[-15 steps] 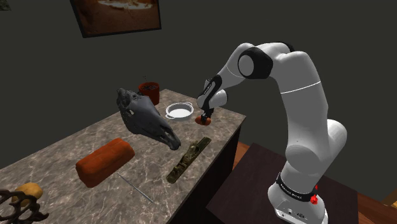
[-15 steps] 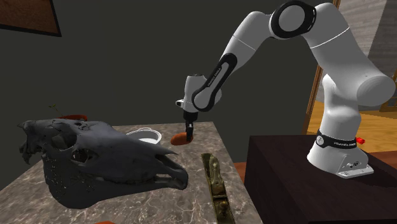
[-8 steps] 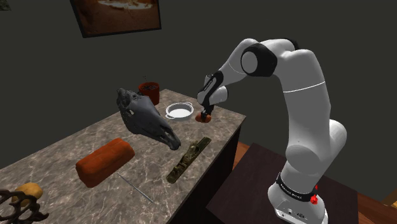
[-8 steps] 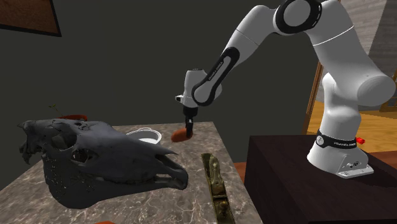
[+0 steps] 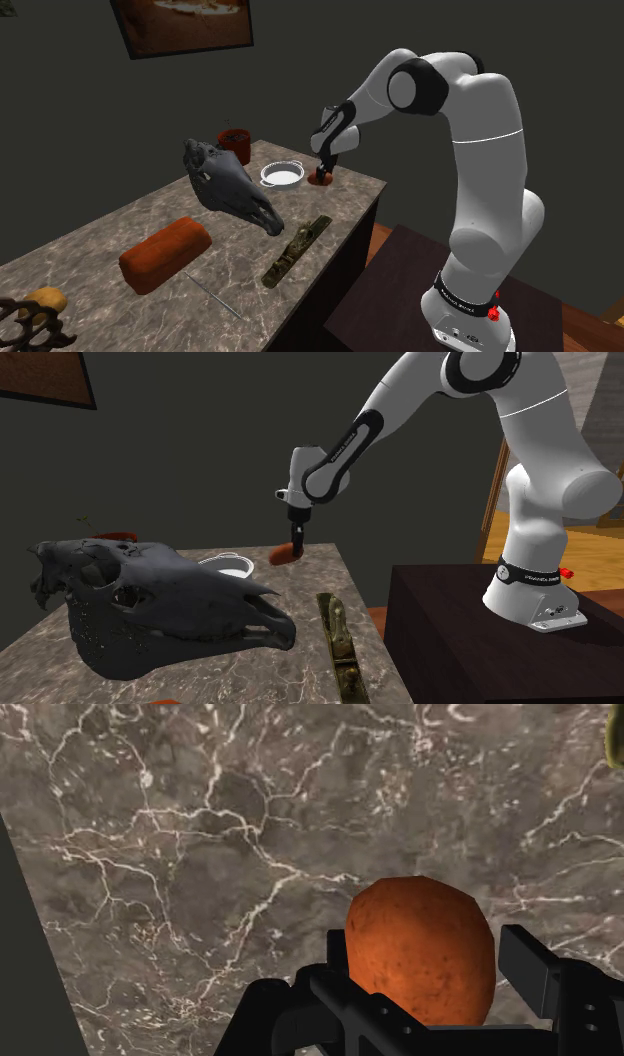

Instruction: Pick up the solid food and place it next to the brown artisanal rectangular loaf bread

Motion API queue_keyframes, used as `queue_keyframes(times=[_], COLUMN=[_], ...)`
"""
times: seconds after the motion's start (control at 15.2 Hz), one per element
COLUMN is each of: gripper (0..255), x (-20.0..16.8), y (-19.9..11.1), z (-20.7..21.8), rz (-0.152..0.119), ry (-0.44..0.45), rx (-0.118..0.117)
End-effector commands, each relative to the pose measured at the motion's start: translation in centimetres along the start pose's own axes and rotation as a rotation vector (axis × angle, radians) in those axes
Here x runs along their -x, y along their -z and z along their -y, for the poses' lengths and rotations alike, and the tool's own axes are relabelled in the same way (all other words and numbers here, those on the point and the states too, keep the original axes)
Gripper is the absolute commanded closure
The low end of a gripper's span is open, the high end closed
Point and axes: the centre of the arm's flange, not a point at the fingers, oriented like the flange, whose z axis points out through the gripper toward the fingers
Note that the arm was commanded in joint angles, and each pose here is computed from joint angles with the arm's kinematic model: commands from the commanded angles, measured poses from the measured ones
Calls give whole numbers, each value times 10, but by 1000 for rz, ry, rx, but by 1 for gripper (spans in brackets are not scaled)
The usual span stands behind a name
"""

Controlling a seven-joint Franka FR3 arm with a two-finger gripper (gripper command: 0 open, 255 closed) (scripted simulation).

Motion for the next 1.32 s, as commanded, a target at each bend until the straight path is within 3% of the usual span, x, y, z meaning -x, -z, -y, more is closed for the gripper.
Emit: queue_keyframes(times=[0.0, 1.25], gripper=[255, 255], x=[-2, -14], y=[11, 106], z=[-1, -10], rz=[0, 0], ry=[0, 0], rx=[0, 0])
